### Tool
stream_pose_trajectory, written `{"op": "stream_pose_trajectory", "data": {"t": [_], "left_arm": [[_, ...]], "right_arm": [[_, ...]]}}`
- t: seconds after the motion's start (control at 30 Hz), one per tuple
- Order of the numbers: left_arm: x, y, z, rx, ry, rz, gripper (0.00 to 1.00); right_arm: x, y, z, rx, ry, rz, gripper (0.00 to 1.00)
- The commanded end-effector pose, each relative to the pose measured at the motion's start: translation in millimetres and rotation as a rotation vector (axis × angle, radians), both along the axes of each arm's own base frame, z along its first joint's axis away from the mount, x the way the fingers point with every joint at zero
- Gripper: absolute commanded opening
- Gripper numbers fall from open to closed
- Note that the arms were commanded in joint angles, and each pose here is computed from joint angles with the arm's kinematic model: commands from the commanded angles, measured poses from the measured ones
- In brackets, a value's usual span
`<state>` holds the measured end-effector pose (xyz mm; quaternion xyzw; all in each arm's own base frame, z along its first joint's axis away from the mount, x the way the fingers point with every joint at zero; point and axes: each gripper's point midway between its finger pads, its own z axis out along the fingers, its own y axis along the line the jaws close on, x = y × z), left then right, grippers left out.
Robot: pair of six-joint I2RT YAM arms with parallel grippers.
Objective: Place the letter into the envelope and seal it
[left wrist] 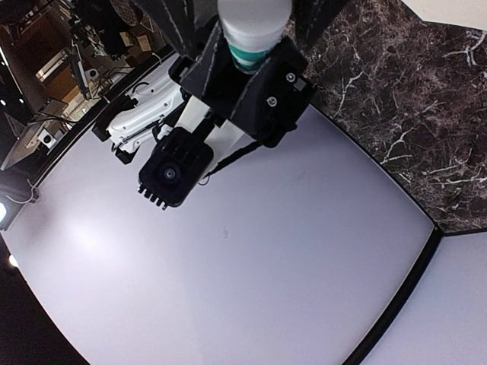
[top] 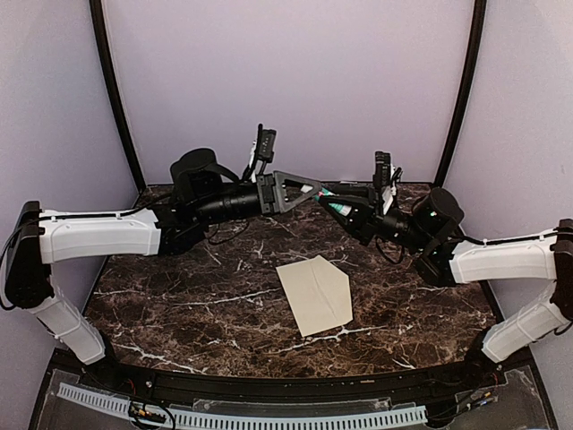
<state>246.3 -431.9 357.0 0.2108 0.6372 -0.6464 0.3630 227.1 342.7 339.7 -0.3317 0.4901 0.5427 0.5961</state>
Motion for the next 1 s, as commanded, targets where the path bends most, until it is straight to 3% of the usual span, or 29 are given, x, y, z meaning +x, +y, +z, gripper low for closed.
{"op": "stream_pose_trajectory", "data": {"t": [0.0, 0.4, 0.6, 0.67, 0.97], "left_arm": [[-3, 3, 23, -0.03, -0.066, 0.012, 0.45], [5, 7, 21, -0.021, -0.064, 0.069, 0.32], [8, 10, 19, -0.017, -0.057, 0.099, 0.09], [10, 11, 19, -0.017, -0.053, 0.11, 0.06], [21, 37, 14, -0.011, -0.013, 0.219, 0.03]], "right_arm": [[-5, 1, 6, 0.009, -0.036, 0.024, 0.0], [-4, 3, 3, 0.0, -0.043, 0.026, 0.0], [-4, 4, 2, -0.002, -0.044, 0.031, 0.0], [-5, 4, 2, -0.002, -0.045, 0.032, 0.0], [-7, -8, -19, -0.031, -0.021, 0.002, 0.0]]}}
